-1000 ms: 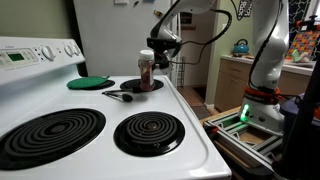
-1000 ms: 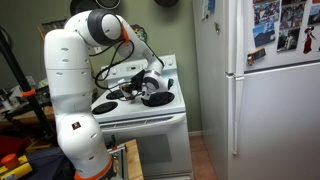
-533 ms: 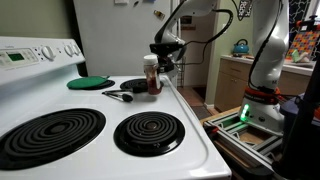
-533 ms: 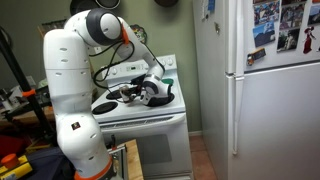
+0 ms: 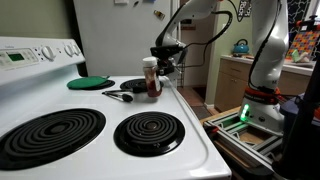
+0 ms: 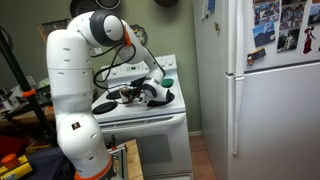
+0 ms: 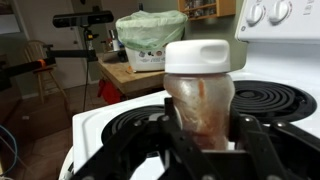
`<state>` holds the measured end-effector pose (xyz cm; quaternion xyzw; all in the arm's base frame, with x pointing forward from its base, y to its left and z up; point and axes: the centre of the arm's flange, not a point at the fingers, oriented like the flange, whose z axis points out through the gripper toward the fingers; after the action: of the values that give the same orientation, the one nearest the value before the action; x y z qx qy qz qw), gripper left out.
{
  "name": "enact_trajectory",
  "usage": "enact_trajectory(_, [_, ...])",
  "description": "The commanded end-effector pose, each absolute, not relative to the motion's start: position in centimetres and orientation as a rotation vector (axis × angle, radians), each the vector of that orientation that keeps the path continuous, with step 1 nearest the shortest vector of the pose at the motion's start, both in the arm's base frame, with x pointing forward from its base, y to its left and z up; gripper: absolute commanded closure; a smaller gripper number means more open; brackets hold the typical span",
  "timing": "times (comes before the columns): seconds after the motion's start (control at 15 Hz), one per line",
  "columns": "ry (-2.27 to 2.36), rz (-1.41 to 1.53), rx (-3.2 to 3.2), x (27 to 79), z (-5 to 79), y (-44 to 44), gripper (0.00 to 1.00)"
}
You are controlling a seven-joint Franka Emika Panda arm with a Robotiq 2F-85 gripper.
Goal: Flip the ketchup bottle over on the stovetop
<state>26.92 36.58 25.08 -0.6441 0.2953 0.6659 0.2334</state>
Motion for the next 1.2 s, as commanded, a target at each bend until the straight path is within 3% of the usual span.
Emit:
enact_trajectory(0.0, [0.798,1.866,-1.753,26.6,24.3,36.5,0.78])
enact_trajectory(0.67, [0.828,1.889,-1.810,26.5,23.2,35.7,0.78])
enact_trajectory(0.8, [0.831,1.909,-1.808,26.4,23.1,35.6,0.27])
enact_trajectory(0.93, [0.840,1.912,-1.802,26.5,23.1,35.5,0.24])
enact_trajectory(1.13, [0.840,1.916,-1.803,26.6,23.3,35.3,0.02])
